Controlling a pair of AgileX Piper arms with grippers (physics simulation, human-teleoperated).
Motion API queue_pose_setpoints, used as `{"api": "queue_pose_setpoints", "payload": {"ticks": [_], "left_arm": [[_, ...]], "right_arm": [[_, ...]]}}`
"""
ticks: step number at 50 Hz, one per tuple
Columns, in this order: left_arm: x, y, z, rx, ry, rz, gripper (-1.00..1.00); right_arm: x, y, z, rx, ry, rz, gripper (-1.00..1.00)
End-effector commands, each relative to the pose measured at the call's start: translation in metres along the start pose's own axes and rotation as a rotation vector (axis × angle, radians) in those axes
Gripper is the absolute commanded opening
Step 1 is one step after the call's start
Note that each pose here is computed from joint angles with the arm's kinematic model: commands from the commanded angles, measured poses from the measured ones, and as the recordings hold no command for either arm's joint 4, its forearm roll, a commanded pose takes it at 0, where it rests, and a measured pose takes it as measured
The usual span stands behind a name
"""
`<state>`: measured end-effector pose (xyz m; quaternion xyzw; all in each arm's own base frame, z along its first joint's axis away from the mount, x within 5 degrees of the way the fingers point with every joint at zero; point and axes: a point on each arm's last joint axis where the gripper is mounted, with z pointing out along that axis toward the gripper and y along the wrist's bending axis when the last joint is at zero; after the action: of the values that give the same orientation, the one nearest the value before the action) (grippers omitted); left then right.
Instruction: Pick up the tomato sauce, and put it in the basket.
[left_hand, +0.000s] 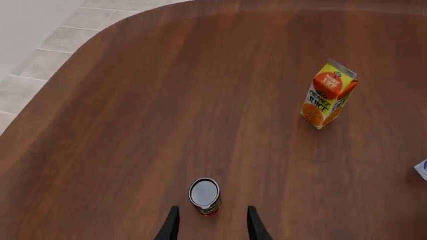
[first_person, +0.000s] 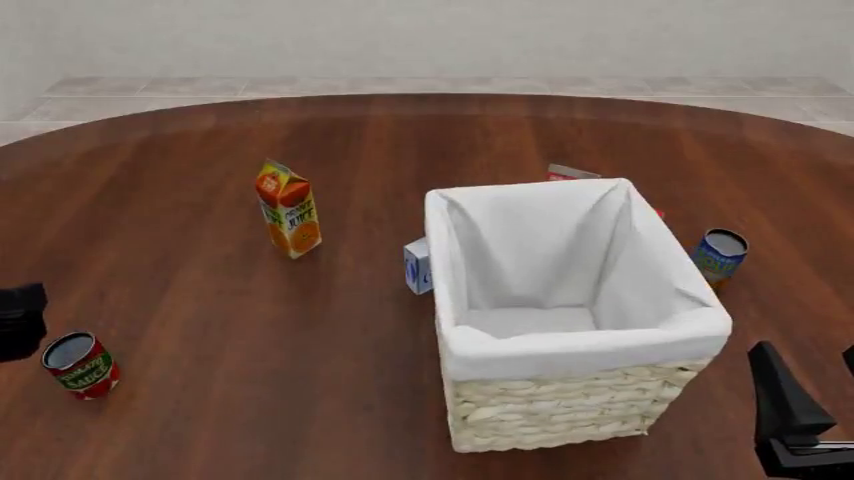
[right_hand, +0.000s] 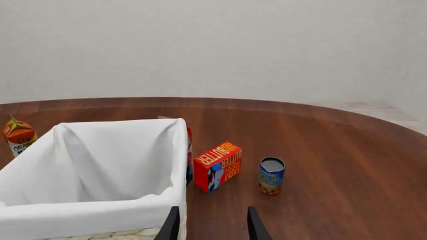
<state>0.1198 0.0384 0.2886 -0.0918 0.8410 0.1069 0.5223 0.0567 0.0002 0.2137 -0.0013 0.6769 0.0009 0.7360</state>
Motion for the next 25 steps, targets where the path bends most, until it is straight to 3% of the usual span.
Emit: {"api": "queue_pose_setpoints", "payload": {"ticks": [1, 6, 11, 25], "left_arm": [[0.001, 0.005, 0.009, -0.029, 0.032, -0.003, 1.0], [0.005, 0.006, 0.015, -0.037, 0.044, -0.005, 1.0], [0.002, 0.011, 0.023, -0.067, 0.044, -0.054, 1.0], [0.021, 0.015, 0.053, -0.079, 0.098, -0.054, 1.0]], "right_arm": [[0.0, 0.0, 0.0, 0.0, 0.0, 0.0, 1.0], [0.0, 0.0, 0.0, 0.0, 0.0, 0.0, 1.0], [0.0, 0.0, 0.0, 0.0, 0.0, 0.0, 1.0], [0.0, 0.0, 0.0, -0.001, 0.0, 0.0, 1.0]]}}
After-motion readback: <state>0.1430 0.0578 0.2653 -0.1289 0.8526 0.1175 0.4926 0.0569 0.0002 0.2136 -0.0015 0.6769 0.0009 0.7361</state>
